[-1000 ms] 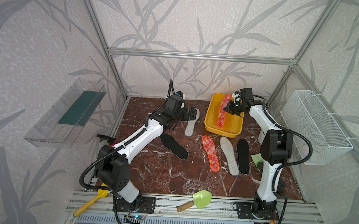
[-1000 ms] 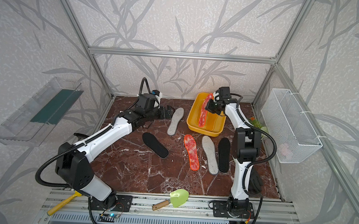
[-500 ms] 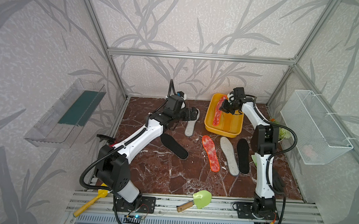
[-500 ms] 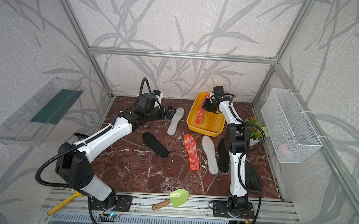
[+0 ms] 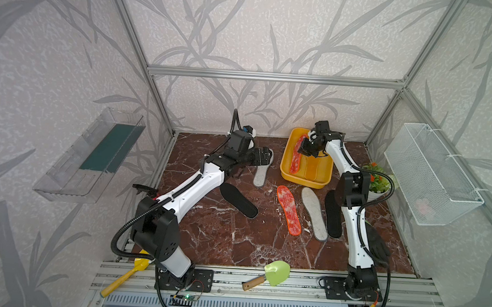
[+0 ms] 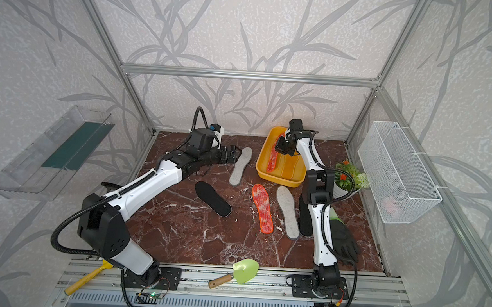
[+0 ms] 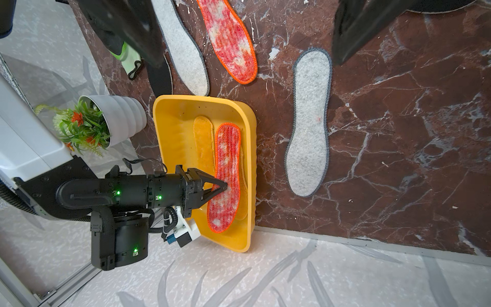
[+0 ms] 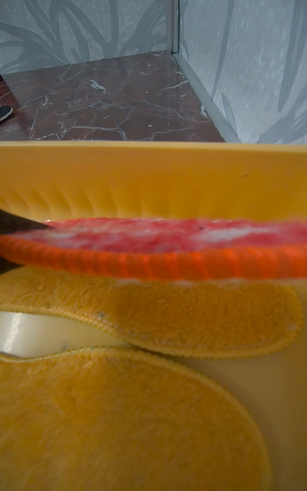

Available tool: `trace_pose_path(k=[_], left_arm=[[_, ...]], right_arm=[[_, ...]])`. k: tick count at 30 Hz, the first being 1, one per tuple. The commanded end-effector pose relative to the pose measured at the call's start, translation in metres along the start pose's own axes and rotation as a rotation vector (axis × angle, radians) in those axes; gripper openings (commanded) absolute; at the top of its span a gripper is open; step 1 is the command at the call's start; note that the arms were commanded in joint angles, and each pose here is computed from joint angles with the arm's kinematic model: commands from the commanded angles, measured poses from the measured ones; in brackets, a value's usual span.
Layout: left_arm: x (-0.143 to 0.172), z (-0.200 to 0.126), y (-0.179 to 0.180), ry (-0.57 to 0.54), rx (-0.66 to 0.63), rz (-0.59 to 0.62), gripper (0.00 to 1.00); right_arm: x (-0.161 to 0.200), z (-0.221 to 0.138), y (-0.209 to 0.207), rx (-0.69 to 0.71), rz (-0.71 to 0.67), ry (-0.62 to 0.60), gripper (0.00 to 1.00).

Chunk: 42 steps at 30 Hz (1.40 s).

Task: Put the insoles into the storage box
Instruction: Place the insole in the storage box.

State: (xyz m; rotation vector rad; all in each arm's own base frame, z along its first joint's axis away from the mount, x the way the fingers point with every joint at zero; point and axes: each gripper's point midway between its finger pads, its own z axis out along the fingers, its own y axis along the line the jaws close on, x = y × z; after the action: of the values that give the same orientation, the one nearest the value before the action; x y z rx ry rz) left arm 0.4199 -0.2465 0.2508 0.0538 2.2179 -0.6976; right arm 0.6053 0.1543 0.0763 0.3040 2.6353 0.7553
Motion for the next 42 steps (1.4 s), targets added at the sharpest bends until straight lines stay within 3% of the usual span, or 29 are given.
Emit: trace_pose_path(k=[1,42], left_arm=[[0.002,0.004,-0.001,0.01,0.008,-0.011,0.97],[0.01,0.014,0.0,0.06,0.009,-0.024,0.97]], right_arm=[[0.004,-0.004,0.001,-0.001,-0.005,0.028,0.0],[0.005,0.023,-0.014,-0.026,0.038,0.042,0.05]])
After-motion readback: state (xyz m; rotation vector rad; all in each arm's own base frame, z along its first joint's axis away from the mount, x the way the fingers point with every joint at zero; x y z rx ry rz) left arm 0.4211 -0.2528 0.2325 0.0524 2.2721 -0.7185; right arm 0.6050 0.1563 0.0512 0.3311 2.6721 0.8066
